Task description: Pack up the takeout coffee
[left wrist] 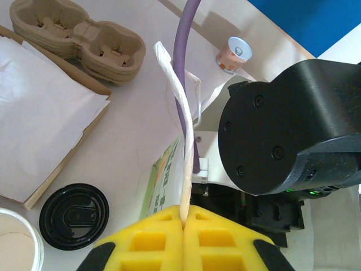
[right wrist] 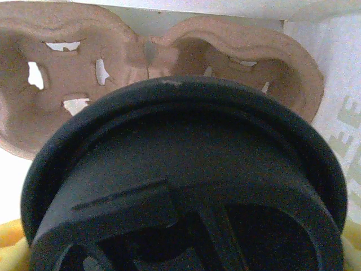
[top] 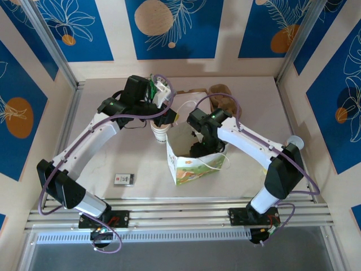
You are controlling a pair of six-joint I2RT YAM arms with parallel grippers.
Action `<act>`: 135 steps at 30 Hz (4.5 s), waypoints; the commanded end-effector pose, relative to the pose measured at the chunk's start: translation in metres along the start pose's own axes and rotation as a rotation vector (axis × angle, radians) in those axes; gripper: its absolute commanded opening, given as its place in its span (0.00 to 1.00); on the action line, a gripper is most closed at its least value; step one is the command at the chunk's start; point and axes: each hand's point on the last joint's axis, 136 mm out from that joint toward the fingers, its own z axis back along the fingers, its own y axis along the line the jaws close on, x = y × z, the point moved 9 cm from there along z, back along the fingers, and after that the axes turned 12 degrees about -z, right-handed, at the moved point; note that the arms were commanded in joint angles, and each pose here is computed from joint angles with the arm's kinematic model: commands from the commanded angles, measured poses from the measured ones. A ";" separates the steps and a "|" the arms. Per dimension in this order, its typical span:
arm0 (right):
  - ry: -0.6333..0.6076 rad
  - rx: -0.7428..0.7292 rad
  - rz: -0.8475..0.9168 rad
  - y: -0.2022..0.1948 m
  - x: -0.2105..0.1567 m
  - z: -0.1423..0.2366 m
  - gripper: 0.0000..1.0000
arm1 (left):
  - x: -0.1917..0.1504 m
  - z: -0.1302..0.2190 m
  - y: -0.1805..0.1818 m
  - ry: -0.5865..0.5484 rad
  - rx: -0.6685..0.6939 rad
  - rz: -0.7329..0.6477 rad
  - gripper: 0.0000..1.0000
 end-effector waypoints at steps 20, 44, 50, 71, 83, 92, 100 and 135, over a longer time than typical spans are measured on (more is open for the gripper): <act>0.118 -0.031 -0.075 -0.011 -0.006 -0.043 0.76 | 0.005 0.012 -0.018 -0.039 -0.054 -0.072 0.00; 0.116 -0.046 -0.131 -0.022 -0.006 -0.062 0.76 | 0.004 0.014 -0.019 -0.041 -0.054 -0.082 0.00; 0.122 -0.054 -0.139 -0.023 -0.007 -0.066 0.76 | 0.005 0.016 -0.021 -0.044 -0.052 -0.089 0.00; 0.131 -0.039 -0.155 -0.024 -0.007 -0.075 0.77 | 0.004 0.017 -0.022 -0.045 -0.051 -0.093 0.00; 0.084 -0.048 -0.141 -0.023 -0.004 -0.057 0.86 | 0.004 0.016 -0.021 -0.042 -0.058 -0.091 0.00; 0.056 -0.047 -0.138 -0.023 -0.002 -0.048 0.91 | 0.004 0.016 -0.021 -0.043 -0.059 -0.094 0.00; 0.046 -0.054 -0.134 -0.024 -0.003 -0.044 0.95 | 0.004 0.017 -0.022 -0.041 -0.058 -0.094 0.00; 0.000 -0.079 -0.107 -0.016 -0.002 -0.027 0.99 | 0.005 0.017 -0.023 -0.043 -0.069 -0.100 0.00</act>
